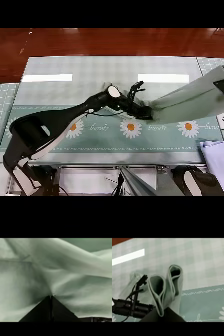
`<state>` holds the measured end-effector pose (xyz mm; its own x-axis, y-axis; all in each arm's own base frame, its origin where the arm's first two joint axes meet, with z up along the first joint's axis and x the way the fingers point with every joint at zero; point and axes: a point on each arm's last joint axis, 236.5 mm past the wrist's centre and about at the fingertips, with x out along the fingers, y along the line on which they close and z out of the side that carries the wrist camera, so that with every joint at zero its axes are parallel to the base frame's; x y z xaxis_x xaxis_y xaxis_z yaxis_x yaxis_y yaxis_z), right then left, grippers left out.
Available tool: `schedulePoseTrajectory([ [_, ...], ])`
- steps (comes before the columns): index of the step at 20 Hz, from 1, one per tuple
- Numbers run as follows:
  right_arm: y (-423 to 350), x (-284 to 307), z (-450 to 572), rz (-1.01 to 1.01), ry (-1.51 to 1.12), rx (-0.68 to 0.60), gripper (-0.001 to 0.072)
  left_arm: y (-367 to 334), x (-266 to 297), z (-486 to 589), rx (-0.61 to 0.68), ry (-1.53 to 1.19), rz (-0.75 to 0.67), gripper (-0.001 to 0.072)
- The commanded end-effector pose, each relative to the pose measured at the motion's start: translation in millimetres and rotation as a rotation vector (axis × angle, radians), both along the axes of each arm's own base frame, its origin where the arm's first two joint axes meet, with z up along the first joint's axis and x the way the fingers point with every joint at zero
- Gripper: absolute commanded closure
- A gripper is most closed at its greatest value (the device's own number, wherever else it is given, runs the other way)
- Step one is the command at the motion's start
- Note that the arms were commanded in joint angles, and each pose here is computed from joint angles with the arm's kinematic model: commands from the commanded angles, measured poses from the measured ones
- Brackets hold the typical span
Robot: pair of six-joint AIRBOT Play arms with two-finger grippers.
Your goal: Fold the shirts.
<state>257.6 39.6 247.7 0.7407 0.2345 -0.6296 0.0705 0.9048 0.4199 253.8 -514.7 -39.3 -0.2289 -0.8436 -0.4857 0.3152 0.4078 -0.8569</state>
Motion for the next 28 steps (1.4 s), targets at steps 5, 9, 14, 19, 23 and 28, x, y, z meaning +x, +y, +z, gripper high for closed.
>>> schedulePoseTrajectory([
  [5,-14.3,7.3,10.2,-0.054,-0.060,-0.037,0.0688,-4.7,47.5,29.6,-0.132,0.007,0.154,0.0685],
  [9,-21.3,36.6,-2.8,-0.033,-0.042,-0.068,0.0689,82.7,144.3,96.7,-0.143,-0.197,0.310,0.0685],
  [14,-4.3,100.4,-23.6,0.028,-0.042,0.045,0.0689,226.2,209.3,198.8,-0.133,-0.445,0.487,0.0684],
  [19,67.2,139.7,-89.0,0.206,0.071,-0.016,0.0689,345.5,216.5,290.5,-0.144,-0.626,0.681,0.0684],
  [23,145.1,166.5,-130.1,0.273,0.093,0.050,0.0688,387.1,187.4,329.9,-0.135,-0.704,0.702,0.0683],
  [28,226.1,165.5,-185.2,0.348,0.163,0.104,0.0688,389.8,144.4,348.6,-0.127,-0.732,0.620,0.0683],
])
